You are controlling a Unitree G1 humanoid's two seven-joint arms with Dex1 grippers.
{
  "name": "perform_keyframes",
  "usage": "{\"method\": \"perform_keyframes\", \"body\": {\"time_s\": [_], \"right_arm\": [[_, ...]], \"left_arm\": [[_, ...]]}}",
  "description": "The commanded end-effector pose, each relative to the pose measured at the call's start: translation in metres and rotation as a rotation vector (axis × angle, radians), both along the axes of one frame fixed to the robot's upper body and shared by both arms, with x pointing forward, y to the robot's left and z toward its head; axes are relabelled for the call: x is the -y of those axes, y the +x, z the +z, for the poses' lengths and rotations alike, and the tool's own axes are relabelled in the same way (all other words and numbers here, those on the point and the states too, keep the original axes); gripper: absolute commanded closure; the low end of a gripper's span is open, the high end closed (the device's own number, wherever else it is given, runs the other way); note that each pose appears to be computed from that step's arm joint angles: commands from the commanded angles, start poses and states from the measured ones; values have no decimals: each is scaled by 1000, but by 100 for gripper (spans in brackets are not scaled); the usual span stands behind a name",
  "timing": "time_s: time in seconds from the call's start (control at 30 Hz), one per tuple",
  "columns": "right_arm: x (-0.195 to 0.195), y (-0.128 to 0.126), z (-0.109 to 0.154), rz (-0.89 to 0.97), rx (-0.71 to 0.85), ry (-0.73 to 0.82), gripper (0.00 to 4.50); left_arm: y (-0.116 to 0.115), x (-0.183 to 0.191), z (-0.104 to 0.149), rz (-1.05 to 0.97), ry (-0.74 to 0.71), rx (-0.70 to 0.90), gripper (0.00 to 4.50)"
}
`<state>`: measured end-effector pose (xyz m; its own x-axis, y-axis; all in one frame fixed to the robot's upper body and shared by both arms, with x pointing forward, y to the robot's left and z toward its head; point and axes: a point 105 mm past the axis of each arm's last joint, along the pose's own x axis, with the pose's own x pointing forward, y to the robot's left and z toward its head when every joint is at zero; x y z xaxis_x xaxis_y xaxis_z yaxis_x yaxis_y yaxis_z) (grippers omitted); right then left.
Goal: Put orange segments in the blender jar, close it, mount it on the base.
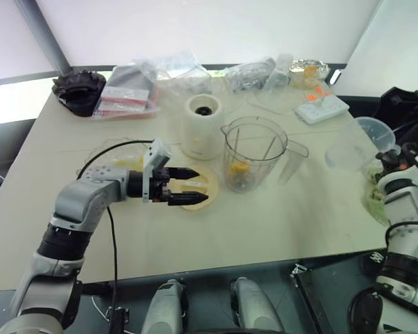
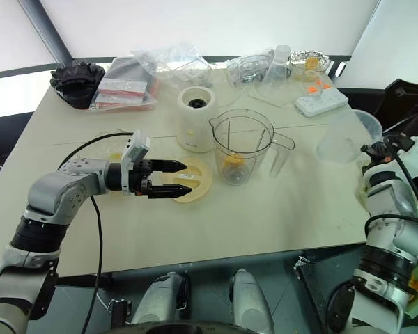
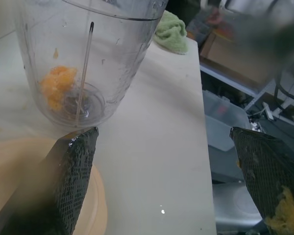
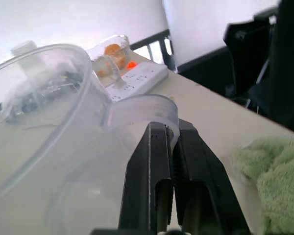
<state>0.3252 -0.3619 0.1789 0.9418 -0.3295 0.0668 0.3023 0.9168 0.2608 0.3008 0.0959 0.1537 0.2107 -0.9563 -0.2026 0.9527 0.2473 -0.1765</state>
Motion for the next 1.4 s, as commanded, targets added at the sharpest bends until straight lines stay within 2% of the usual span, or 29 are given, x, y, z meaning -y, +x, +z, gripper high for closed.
{"method": "perform_keyframes", "body": {"time_s": [0.03, 0.27, 0.53, 0.63, 0.97, 1.4], "right_arm": [[-14, -6, 53, 71, 99, -133, 449], [-33, -7, 98, 150, 135, -262, 449], [-56, -5, 130, 243, 129, -416, 449], [-69, -4, 133, 285, 111, -516, 449], [-98, -4, 137, 366, 109, -666, 449], [-120, 1, 141, 367, 95, -865, 449]], "left_arm": [[5, 1, 16, 13, -50, 93, 0], [6, 5, 12, 16, -55, 105, 0], [6, 7, 12, 35, -81, 101, 0], [10, 5, 9, 57, -54, 138, 0], [12, 6, 9, 61, -68, 137, 0], [12, 12, 10, 49, -74, 146, 0]]}}
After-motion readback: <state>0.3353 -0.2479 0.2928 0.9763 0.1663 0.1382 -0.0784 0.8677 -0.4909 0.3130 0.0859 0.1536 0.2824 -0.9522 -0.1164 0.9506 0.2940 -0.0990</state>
